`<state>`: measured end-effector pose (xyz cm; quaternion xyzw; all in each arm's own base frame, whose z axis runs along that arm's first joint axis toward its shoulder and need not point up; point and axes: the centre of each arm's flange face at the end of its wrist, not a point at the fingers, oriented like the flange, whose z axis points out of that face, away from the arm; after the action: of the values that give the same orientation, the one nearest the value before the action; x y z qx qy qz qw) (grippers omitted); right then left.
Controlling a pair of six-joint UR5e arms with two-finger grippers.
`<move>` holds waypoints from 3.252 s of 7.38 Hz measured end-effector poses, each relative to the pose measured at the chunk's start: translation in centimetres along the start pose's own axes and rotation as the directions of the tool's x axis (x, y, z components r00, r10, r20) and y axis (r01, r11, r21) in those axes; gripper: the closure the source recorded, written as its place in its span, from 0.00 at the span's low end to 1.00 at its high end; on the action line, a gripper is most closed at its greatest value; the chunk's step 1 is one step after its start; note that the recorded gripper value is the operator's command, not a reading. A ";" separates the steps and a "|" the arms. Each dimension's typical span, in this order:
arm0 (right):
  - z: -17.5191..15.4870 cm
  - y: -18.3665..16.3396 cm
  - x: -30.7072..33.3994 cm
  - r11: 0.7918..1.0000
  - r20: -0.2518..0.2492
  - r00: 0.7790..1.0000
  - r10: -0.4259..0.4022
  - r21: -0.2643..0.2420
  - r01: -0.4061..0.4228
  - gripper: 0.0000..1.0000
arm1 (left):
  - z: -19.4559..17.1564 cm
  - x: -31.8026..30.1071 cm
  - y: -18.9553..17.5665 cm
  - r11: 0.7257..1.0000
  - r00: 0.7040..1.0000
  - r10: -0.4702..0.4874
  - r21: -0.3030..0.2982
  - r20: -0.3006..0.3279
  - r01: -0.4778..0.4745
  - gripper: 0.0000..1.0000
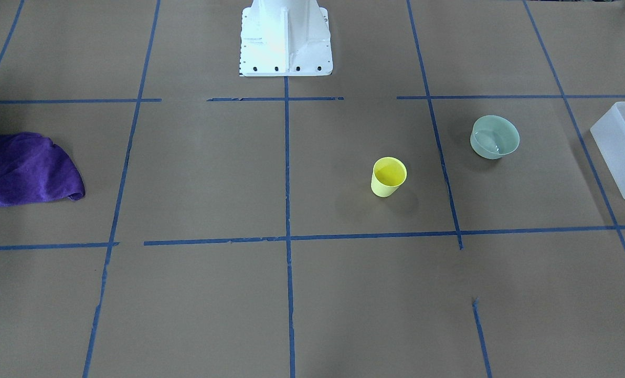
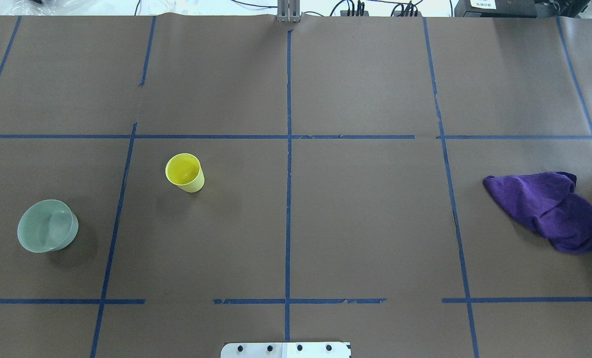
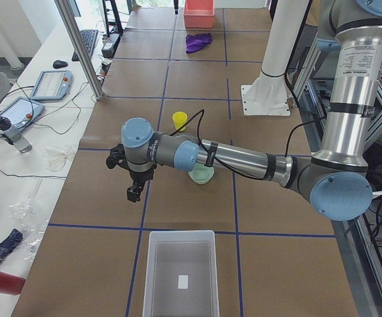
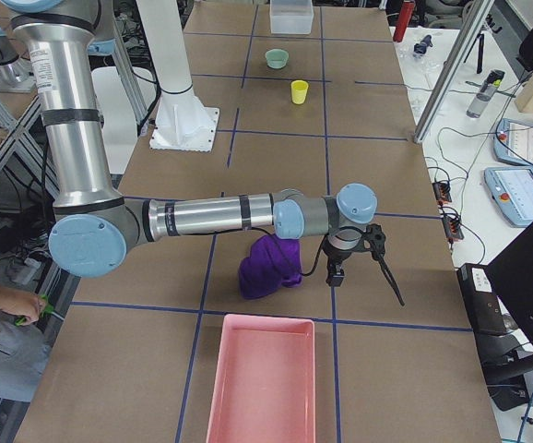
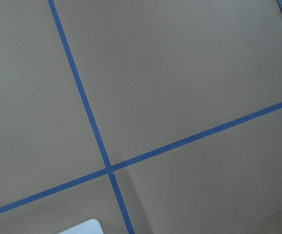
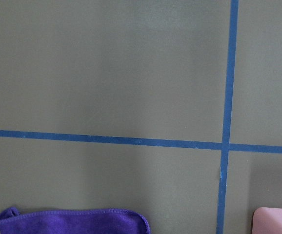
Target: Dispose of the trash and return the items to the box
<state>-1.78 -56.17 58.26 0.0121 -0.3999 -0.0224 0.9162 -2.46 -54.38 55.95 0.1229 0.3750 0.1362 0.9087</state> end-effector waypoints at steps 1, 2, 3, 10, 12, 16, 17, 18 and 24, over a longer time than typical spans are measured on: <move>-0.2 -0.1 -0.3 1.000 0.001 1.000 -0.013 0.013 0.013 0.00 | 0.1 -0.1 0.0 1.000 1.000 -0.003 -0.002 0.000 0.003 0.00; -0.2 -0.3 -0.5 0.999 0.003 1.000 -0.029 0.027 0.029 0.00 | 0.4 1.3 -0.5 1.000 1.000 0.019 -0.007 -0.004 -0.019 0.00; 0.0 -0.3 -0.6 0.999 0.003 0.999 -0.037 0.030 0.037 0.00 | 1.9 4.2 -1.5 0.997 0.997 0.076 -0.029 -0.004 -0.076 0.00; 0.7 -0.1 -0.8 0.999 0.005 0.999 -0.042 0.021 0.042 0.00 | 6.4 29.4 -3.0 0.986 0.963 0.169 0.028 -0.210 -0.167 0.00; 0.9 0.1 -0.7 0.999 0.004 0.999 -0.040 0.017 0.040 0.00 | 8.2 37.6 -3.2 0.997 0.963 -0.080 -0.041 -0.256 0.072 0.00; 1.6 0.5 -0.1 1.000 0.003 1.000 -0.031 0.004 0.031 0.00 | 11.9 44.0 -5.6 0.950 0.929 -0.312 -0.063 -0.200 0.305 0.00; 1.6 0.5 0.0 1.000 0.003 1.000 -0.030 0.003 0.030 0.00 | 12.7 44.1 -6.2 0.946 0.928 -0.324 -0.057 -0.186 0.319 0.00; 1.7 0.5 0.0 1.000 0.002 1.000 -0.030 0.002 0.030 0.00 | 13.4 44.2 -7.0 0.943 0.927 -0.333 -0.050 -0.172 0.329 0.00; 1.8 0.5 0.0 1.000 0.004 1.000 -0.027 0.000 0.027 0.00 | 18.2 47.2 -6.4 0.947 0.939 -0.315 -0.109 -0.139 0.302 0.78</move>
<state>-3.04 -55.66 59.52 0.0174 -0.4014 -0.0350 0.9151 43.66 -46.52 35.82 0.0122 0.4529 0.0172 0.8913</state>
